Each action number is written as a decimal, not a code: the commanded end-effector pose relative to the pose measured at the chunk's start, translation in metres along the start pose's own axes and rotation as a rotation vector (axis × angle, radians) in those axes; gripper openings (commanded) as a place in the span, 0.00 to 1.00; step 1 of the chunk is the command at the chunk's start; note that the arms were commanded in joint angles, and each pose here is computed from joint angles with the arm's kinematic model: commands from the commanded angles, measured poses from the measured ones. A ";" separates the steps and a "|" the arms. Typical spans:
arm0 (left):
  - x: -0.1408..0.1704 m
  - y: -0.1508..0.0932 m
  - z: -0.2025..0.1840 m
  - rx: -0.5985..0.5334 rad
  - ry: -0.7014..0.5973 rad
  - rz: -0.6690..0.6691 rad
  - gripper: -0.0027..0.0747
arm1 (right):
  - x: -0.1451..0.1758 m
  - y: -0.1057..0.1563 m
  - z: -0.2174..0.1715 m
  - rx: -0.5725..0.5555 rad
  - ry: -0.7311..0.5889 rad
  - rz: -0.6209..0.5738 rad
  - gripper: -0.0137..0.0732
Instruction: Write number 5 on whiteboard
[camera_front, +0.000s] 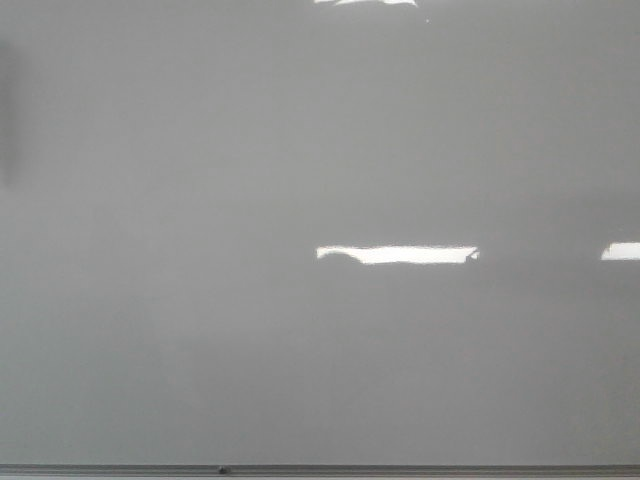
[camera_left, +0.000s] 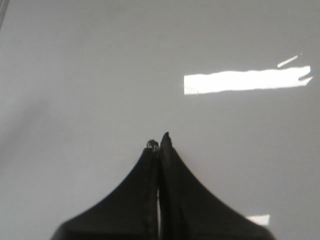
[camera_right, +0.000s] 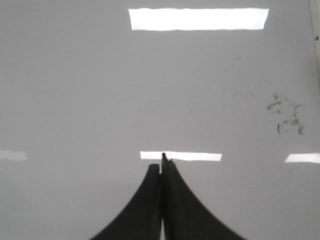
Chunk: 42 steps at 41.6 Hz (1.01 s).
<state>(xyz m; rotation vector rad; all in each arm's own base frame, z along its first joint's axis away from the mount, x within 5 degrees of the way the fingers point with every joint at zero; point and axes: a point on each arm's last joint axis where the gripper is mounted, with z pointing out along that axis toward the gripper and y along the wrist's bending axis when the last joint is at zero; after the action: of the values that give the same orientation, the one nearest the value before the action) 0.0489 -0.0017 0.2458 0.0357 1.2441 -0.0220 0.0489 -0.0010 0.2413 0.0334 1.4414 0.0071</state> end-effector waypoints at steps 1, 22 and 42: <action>-0.043 0.001 -0.002 -0.001 -0.194 -0.017 0.01 | -0.038 0.001 -0.009 0.000 -0.142 -0.009 0.08; -0.135 0.001 -0.007 0.020 -0.132 -0.016 0.01 | -0.128 0.002 -0.005 0.014 -0.008 -0.007 0.08; -0.107 -0.002 0.044 0.044 0.378 -0.012 0.01 | -0.112 0.002 0.043 0.026 0.299 -0.007 0.08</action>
<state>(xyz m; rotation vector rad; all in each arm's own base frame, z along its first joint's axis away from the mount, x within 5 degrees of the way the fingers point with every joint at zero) 0.0453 -0.0042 0.3532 0.0753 1.6036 -0.0381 0.0699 -0.0025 0.3496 0.0534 1.7716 -0.0026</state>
